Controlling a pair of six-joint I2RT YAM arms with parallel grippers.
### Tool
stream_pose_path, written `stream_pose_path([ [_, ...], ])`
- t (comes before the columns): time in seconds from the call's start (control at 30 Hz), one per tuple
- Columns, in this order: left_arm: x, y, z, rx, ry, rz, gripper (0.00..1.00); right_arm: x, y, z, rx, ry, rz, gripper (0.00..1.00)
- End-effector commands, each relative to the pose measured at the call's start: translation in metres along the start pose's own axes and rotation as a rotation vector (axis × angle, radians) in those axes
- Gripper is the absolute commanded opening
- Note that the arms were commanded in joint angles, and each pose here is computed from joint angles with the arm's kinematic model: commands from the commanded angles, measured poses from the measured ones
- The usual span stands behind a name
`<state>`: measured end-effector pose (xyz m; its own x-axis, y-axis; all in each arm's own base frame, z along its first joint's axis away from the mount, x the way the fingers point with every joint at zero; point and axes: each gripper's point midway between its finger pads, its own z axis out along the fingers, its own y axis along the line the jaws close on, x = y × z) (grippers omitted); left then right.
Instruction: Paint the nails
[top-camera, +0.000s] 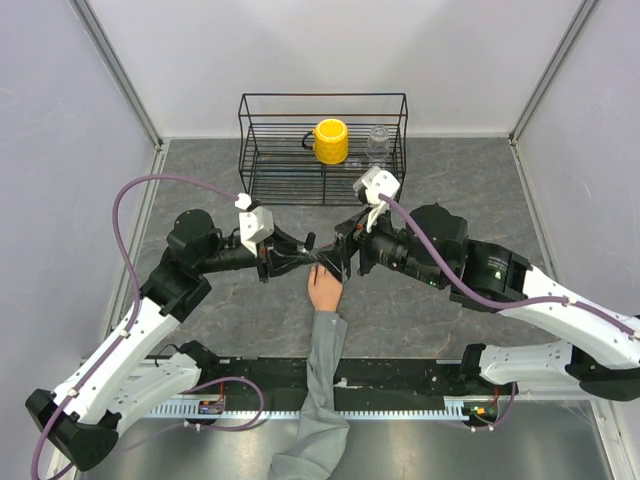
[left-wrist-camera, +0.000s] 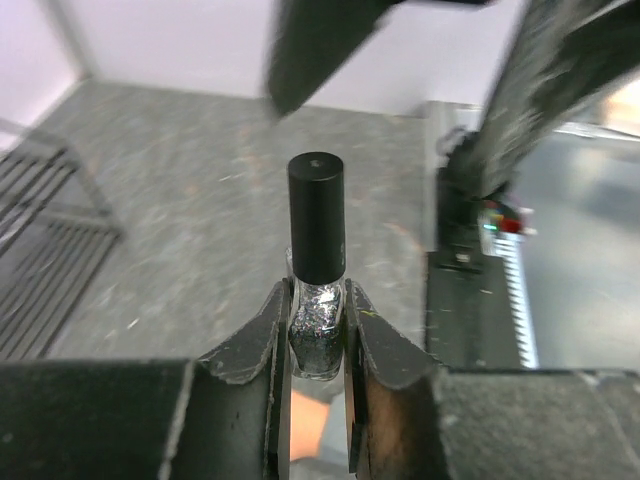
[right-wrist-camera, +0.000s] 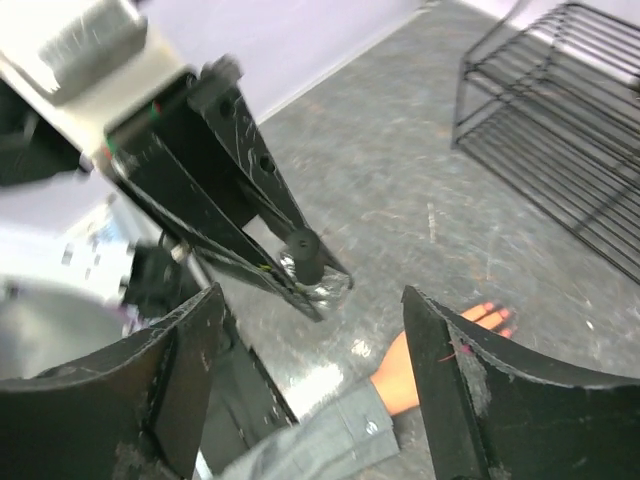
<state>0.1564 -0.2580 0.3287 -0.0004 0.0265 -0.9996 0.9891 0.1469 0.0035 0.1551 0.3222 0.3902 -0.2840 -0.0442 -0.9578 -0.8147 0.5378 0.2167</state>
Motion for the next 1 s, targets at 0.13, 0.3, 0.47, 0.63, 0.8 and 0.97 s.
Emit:
stream_pose_path([
  [0.13,-0.003,0.047,-0.009,-0.264,0.020,0.044,0.02,-0.016,-0.016,0.029,0.357,-0.079,0.098,0.62],
  [0.3,-0.006,0.045,-0.009,-0.260,0.011,0.046,0.02,-0.011,-0.018,0.044,0.437,-0.074,0.070,0.56],
  [0.47,-0.008,0.039,-0.008,-0.228,-0.001,0.052,0.02,-0.007,-0.019,0.051,0.456,-0.075,0.064,0.46],
  [0.63,-0.016,0.017,-0.005,-0.104,-0.039,0.071,0.02,-0.007,-0.026,0.047,0.480,-0.088,0.049,0.44],
  [0.8,-0.019,0.006,-0.004,-0.046,-0.058,0.081,0.02,-0.009,-0.024,0.045,0.465,-0.099,0.056,0.46],
  [0.97,-0.021,-0.003,-0.004,0.004,-0.070,0.088,0.02,-0.007,-0.021,0.045,0.435,-0.086,0.047,0.26],
])
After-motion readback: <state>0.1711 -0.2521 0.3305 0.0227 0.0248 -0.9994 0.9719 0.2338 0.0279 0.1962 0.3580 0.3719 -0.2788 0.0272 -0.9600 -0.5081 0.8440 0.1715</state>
